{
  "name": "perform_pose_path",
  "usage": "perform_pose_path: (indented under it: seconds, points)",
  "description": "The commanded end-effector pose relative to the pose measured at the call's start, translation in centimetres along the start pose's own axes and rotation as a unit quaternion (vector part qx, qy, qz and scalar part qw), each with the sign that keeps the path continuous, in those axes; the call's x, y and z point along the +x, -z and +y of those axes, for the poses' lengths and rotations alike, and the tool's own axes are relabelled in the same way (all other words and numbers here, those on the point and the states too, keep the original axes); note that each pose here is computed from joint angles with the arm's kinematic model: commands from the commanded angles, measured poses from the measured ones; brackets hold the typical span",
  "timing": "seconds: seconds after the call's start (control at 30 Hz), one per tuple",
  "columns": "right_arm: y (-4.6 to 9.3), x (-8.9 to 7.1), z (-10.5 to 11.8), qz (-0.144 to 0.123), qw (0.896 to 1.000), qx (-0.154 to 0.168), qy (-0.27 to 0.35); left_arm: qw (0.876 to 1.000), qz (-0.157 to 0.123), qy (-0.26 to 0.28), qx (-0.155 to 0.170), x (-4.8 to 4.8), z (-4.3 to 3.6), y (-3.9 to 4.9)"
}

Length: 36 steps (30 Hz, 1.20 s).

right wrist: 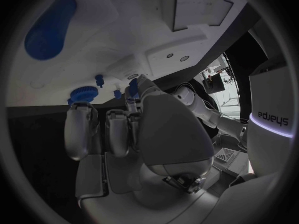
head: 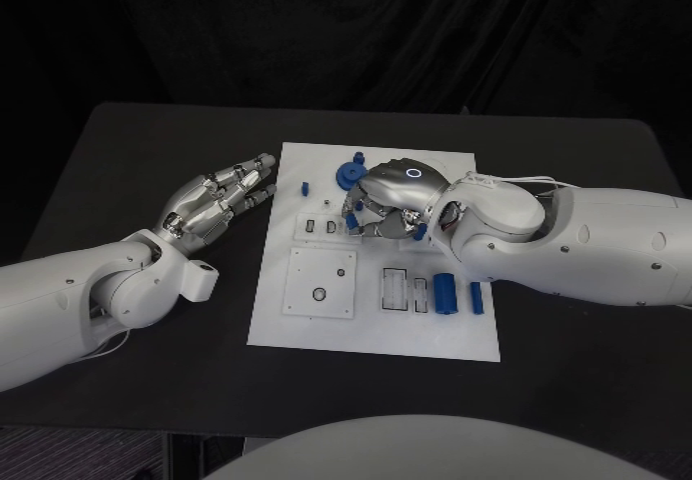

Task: Assemble the parts on the task board

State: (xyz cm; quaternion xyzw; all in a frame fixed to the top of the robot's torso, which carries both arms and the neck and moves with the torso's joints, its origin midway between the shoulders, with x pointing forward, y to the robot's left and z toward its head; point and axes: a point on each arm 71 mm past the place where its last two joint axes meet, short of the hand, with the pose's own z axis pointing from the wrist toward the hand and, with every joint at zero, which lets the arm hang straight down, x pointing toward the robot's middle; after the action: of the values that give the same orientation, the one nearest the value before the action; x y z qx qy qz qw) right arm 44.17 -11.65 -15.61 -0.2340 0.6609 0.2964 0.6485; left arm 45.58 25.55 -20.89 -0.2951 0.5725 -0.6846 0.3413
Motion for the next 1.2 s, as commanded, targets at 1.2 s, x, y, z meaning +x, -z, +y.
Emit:
perform_pose_path:
  seconds: [1.2]
  points:
    - [-1.1,1.28,-0.57,0.029,0.998,0.04,0.037,0.997,0.012,0.011,0.073,0.42,-0.85,-0.19]
